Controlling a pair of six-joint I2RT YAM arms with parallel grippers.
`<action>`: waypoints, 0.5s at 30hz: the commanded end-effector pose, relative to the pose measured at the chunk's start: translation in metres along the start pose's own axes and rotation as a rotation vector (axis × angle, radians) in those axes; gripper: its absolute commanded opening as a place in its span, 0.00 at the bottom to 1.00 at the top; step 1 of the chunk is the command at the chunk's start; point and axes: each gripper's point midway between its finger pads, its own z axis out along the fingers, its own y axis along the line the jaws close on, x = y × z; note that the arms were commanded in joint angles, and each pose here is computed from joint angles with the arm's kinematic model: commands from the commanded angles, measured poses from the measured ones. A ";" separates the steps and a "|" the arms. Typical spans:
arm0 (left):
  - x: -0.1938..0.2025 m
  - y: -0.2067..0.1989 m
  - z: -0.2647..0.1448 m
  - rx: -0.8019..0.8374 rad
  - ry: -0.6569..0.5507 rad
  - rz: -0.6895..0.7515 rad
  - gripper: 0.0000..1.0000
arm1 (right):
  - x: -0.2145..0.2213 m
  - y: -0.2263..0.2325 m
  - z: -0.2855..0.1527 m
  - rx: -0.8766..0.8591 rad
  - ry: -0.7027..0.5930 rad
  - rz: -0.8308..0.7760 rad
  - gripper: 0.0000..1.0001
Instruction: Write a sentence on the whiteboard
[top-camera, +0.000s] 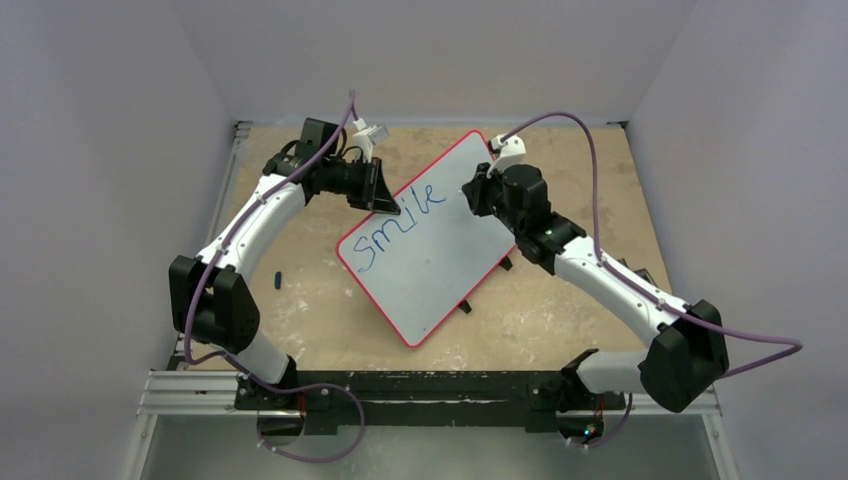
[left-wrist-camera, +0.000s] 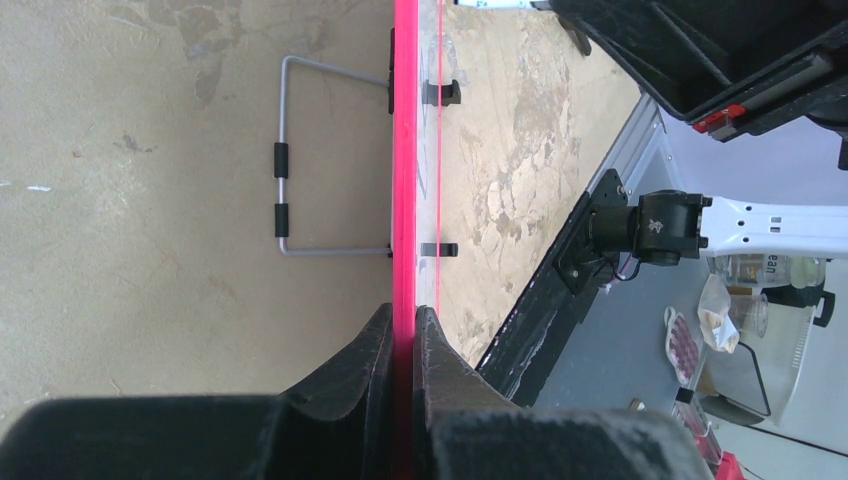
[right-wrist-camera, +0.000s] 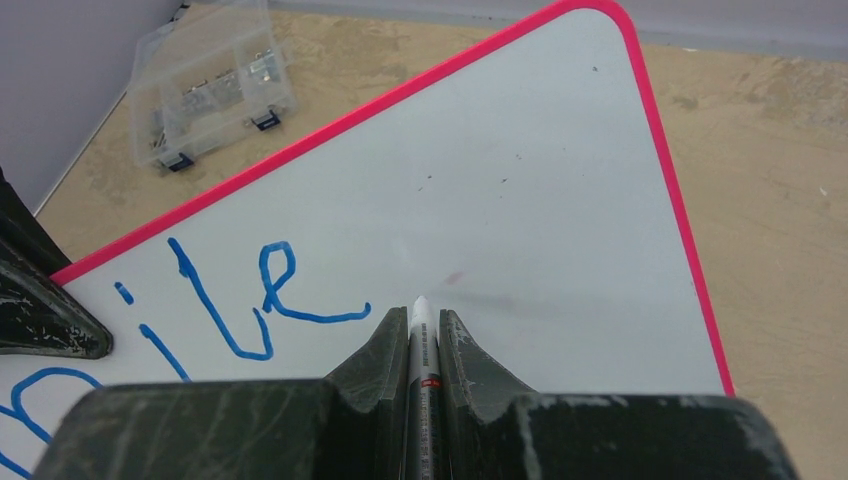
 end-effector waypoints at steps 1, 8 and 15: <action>-0.028 -0.017 -0.015 0.014 -0.113 0.128 0.00 | -0.035 0.015 0.004 -0.053 -0.086 0.031 0.00; -0.029 -0.018 -0.015 0.015 -0.114 0.128 0.00 | -0.032 0.016 0.011 -0.051 -0.074 0.029 0.00; -0.029 -0.018 -0.016 0.016 -0.115 0.130 0.00 | -0.020 0.012 0.015 -0.040 -0.053 0.025 0.00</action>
